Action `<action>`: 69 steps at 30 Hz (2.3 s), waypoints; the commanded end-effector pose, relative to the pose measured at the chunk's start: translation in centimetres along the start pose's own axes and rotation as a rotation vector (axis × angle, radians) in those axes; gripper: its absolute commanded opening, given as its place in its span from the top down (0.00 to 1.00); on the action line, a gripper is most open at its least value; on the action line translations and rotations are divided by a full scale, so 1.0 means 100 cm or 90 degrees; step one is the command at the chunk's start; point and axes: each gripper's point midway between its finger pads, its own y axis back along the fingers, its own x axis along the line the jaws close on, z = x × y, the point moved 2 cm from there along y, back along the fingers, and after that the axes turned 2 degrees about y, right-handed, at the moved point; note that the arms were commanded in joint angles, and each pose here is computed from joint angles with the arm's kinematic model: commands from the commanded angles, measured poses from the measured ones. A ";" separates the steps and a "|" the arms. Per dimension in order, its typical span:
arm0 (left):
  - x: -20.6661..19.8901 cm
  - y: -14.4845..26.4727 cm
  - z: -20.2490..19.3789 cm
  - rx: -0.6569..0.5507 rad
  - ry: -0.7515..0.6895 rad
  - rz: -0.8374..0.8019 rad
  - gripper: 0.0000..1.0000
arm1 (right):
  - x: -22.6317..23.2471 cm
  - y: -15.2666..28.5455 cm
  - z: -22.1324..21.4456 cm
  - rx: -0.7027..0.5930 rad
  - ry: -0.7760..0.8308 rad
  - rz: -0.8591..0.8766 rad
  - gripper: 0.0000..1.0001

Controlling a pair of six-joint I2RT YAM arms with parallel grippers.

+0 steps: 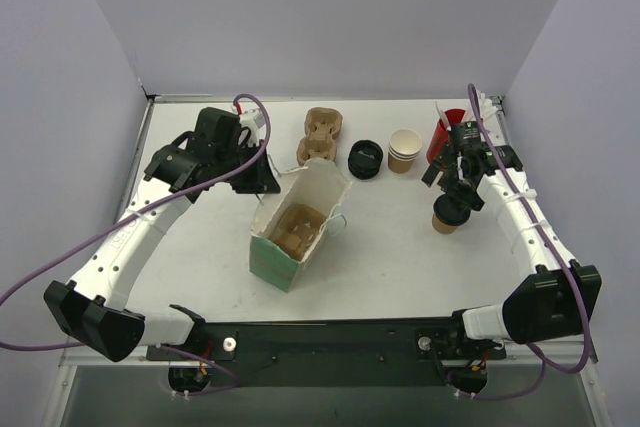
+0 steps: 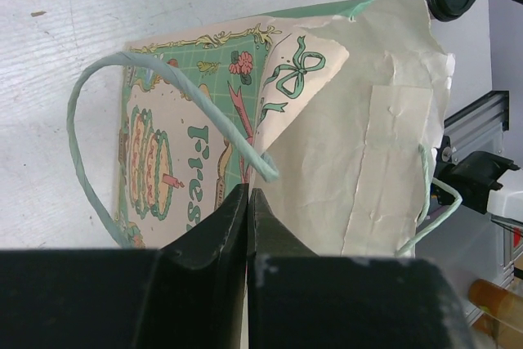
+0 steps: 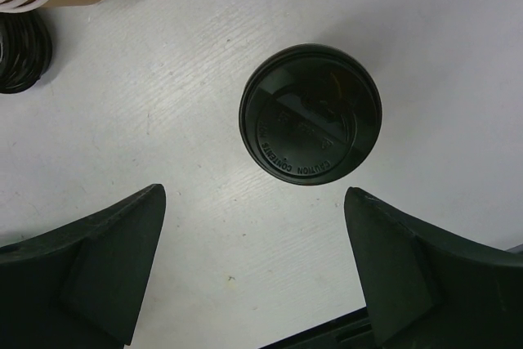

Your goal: Pack the takeout coffee

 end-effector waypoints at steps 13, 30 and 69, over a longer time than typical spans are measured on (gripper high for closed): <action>-0.002 0.011 0.007 -0.021 -0.019 0.015 0.83 | -0.023 -0.024 -0.012 0.028 0.030 -0.040 0.10; -0.001 0.011 0.006 -0.018 -0.019 0.016 0.83 | -0.025 -0.054 -0.008 0.043 0.045 -0.015 0.08; 0.000 0.006 0.006 -0.009 -0.016 0.020 0.83 | -0.039 -0.068 -0.024 0.097 0.063 -0.065 0.20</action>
